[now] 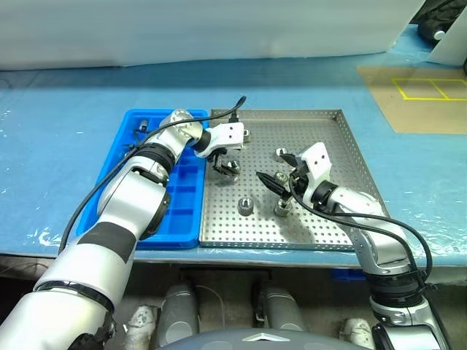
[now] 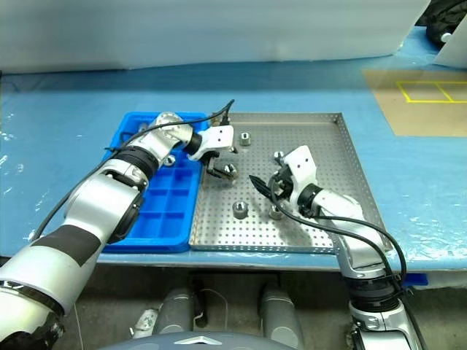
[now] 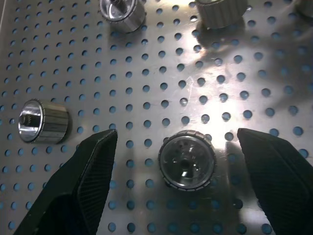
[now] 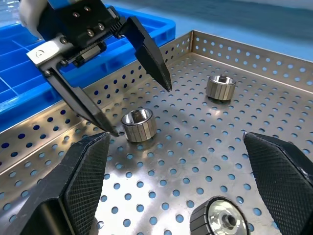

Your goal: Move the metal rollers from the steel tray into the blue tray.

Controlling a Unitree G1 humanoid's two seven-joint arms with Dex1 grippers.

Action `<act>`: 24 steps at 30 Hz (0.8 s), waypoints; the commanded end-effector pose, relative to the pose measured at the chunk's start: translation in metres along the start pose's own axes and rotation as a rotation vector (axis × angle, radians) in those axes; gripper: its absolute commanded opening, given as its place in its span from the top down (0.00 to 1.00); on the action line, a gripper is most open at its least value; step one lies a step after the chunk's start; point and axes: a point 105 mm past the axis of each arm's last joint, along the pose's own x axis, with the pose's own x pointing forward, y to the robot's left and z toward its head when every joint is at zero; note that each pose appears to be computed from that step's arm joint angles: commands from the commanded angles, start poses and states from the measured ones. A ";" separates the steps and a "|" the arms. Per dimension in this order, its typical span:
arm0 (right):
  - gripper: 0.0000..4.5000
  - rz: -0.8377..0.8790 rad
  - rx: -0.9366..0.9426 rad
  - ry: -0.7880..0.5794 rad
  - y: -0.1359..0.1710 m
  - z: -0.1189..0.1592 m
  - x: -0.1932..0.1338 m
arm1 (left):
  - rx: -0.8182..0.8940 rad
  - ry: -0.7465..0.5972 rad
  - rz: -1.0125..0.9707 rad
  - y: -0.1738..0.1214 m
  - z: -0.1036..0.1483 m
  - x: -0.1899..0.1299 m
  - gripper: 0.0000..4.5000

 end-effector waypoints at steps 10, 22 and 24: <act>0.00 -0.018 -0.024 -0.025 0.004 0.007 -0.004 | -0.054 0.047 0.058 -0.006 -0.022 0.011 0.08; 0.00 -0.030 -0.021 -0.017 0.007 0.004 -0.005 | -0.047 0.063 0.042 -0.017 -0.030 0.021 0.22; 0.00 -0.036 -0.023 -0.015 0.006 0.004 -0.005 | -0.040 0.072 0.028 -0.019 -0.031 0.021 0.36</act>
